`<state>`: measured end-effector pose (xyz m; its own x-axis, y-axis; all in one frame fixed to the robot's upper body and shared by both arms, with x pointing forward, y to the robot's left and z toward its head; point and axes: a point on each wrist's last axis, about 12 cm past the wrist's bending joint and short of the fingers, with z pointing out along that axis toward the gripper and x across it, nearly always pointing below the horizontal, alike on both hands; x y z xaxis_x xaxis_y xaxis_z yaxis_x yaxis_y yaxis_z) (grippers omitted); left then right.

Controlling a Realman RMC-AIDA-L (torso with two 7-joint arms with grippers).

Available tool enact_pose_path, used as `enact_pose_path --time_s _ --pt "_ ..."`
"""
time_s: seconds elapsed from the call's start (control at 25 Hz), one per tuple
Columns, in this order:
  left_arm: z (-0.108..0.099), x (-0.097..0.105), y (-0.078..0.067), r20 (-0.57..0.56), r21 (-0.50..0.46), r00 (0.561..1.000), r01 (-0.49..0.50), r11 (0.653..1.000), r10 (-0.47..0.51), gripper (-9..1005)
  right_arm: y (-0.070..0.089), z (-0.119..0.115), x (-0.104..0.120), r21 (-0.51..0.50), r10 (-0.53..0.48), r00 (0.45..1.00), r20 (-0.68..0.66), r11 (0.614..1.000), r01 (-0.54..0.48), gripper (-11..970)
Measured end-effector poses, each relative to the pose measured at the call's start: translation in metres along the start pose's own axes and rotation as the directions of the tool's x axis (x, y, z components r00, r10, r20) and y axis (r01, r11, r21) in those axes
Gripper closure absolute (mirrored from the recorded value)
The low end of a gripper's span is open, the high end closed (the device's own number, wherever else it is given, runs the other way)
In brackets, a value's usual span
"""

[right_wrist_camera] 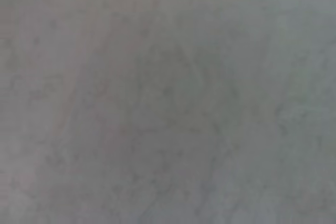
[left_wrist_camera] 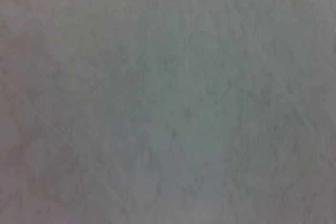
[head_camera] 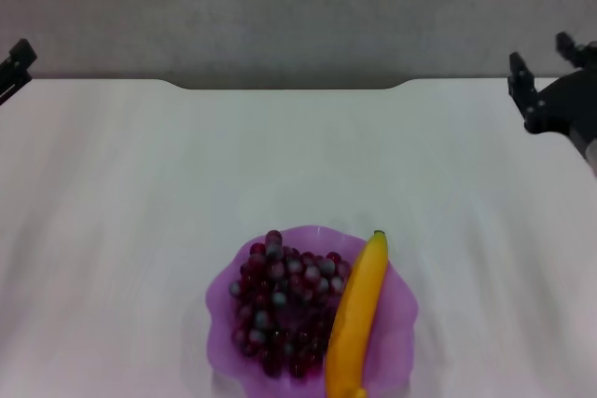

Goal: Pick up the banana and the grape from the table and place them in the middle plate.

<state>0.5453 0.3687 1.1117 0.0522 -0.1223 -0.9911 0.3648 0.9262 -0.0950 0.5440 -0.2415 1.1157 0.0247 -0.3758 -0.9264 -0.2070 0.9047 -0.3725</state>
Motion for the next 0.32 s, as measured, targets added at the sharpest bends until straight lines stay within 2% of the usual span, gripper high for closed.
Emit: enact_pose_path --time_s 0.12,0.2,0.24,0.32 --pt "-0.001 0.0 0.0 0.0 -0.001 1.0 -0.002 1.0 0.002 107 -0.004 0.002 0.003 0.011 0.049 0.999 -0.005 0.999 -0.049 441" --pt "-0.002 0.001 0.001 -0.001 -0.004 1.0 -0.003 1.0 0.003 107 -0.013 0.001 0.004 0.045 0.092 0.996 -0.003 0.995 -0.092 441" --pt "-0.003 0.001 0.001 -0.001 -0.005 1.0 -0.004 1.0 0.004 107 -0.025 -0.002 0.006 0.089 0.145 0.989 0.006 0.986 -0.144 441" --pt "-0.003 0.001 0.001 0.0 -0.006 1.0 -0.006 1.0 0.006 107 -0.03 -0.003 0.007 0.105 0.165 0.986 0.012 0.981 -0.166 441"
